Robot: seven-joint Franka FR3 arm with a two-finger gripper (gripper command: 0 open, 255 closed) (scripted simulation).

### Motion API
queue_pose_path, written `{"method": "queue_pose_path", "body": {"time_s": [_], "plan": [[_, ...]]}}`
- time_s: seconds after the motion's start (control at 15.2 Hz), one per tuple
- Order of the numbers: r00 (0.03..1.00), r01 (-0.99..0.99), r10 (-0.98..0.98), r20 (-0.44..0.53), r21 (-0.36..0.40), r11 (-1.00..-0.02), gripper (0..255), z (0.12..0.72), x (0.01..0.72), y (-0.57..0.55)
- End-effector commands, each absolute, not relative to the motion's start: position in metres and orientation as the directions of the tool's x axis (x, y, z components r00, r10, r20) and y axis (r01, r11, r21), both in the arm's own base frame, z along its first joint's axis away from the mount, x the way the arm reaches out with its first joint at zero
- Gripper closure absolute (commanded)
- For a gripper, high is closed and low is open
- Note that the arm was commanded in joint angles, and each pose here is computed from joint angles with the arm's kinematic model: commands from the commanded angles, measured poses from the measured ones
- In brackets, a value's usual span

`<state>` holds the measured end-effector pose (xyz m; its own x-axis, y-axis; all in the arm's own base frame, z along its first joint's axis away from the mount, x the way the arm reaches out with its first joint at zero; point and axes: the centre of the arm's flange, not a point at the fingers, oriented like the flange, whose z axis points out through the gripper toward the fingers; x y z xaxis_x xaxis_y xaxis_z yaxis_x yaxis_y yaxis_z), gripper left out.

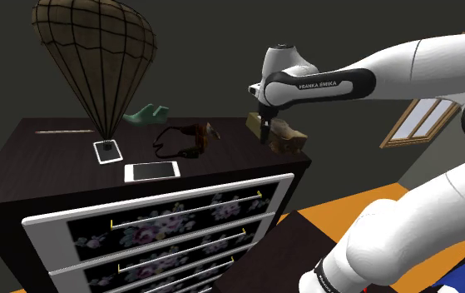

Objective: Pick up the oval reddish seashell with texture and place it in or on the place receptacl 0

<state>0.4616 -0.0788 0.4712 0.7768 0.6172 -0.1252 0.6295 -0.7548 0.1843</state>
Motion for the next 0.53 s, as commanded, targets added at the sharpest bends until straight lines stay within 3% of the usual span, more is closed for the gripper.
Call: {"method": "queue_pose_path", "body": {"time_s": [0.0, 0.46], "plan": [[0.737, 0.675, 0.664, -0.127, 0.199, -0.710, 0, 0.462, 0.484, -0.083], [0.584, 0.803, 0.800, -0.139, 0.242, -0.544, 0, 0.437, 0.560, -0.090]]}}
